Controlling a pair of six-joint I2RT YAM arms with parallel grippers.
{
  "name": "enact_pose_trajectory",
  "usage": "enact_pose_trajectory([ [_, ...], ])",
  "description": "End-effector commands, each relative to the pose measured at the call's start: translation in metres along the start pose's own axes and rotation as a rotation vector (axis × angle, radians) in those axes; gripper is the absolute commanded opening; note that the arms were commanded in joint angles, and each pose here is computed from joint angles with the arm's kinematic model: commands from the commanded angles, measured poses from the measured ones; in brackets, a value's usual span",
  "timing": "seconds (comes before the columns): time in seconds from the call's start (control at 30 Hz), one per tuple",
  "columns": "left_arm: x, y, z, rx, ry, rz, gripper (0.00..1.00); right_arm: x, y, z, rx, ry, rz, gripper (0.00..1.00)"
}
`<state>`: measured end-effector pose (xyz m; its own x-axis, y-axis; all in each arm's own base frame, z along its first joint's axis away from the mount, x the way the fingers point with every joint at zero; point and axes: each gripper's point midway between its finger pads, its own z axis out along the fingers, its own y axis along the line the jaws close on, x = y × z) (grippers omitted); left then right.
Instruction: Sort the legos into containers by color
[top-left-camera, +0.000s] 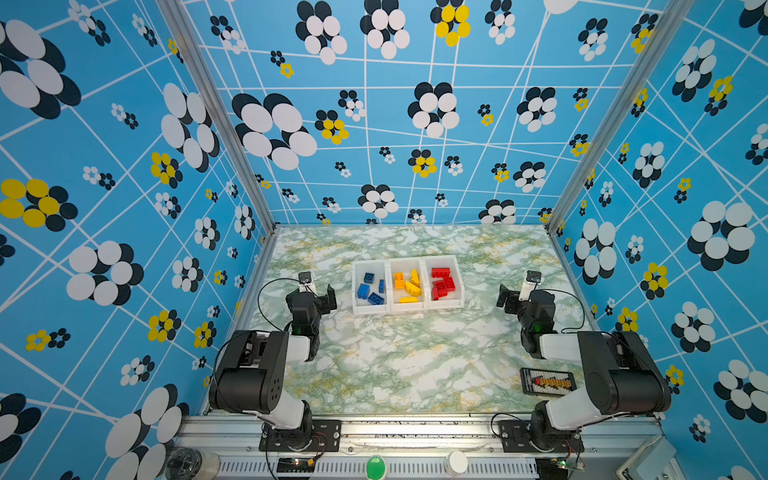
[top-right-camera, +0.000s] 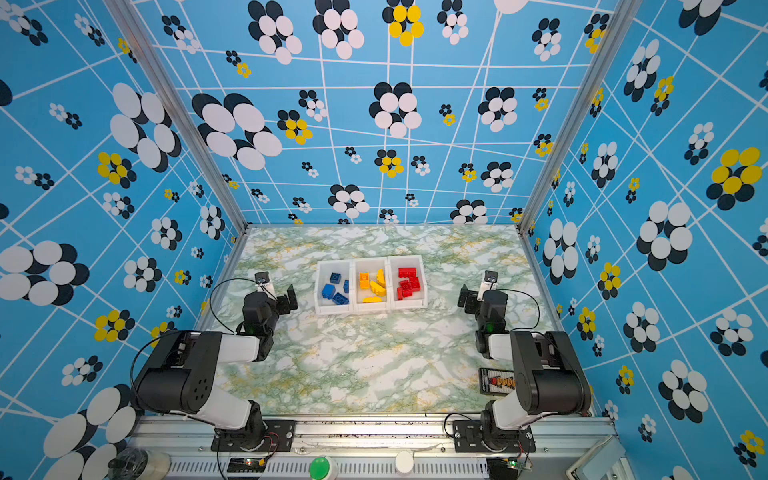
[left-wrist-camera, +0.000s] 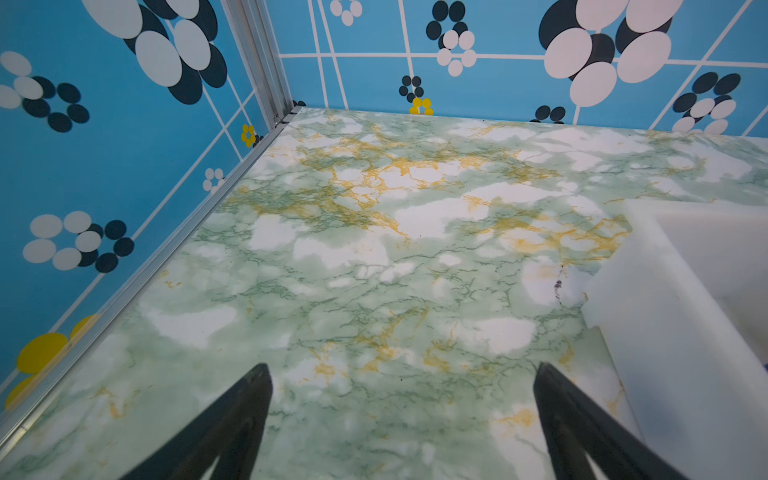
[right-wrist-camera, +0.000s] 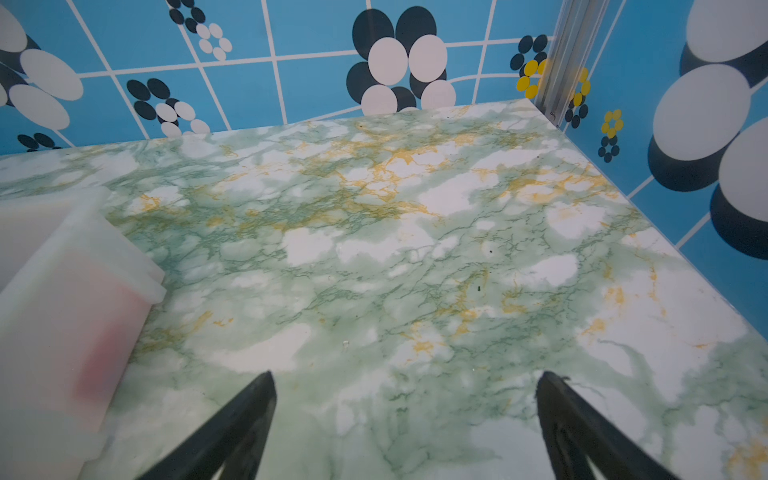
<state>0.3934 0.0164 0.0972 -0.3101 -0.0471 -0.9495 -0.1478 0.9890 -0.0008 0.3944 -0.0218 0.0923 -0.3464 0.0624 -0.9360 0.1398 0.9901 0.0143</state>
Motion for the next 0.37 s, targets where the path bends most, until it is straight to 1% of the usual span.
enact_pose_trajectory([
  [0.0, -0.0009, -0.0023, -0.0011, 0.014, -0.016, 0.014, 0.99, -0.0019, -0.0023, 0.0001, 0.012, -0.012, -0.005, 0.99],
  [0.13, -0.0007, -0.0019, -0.0012, 0.007, -0.015, 0.017, 0.99, -0.0014, 0.0031, 0.0015, -0.019, -0.003, -0.021, 0.99],
  [0.33, -0.0008, -0.0017, -0.0007, 0.006, -0.015, 0.018, 0.99, -0.0009, 0.0031, 0.0012, -0.02, -0.002, -0.021, 0.99],
])
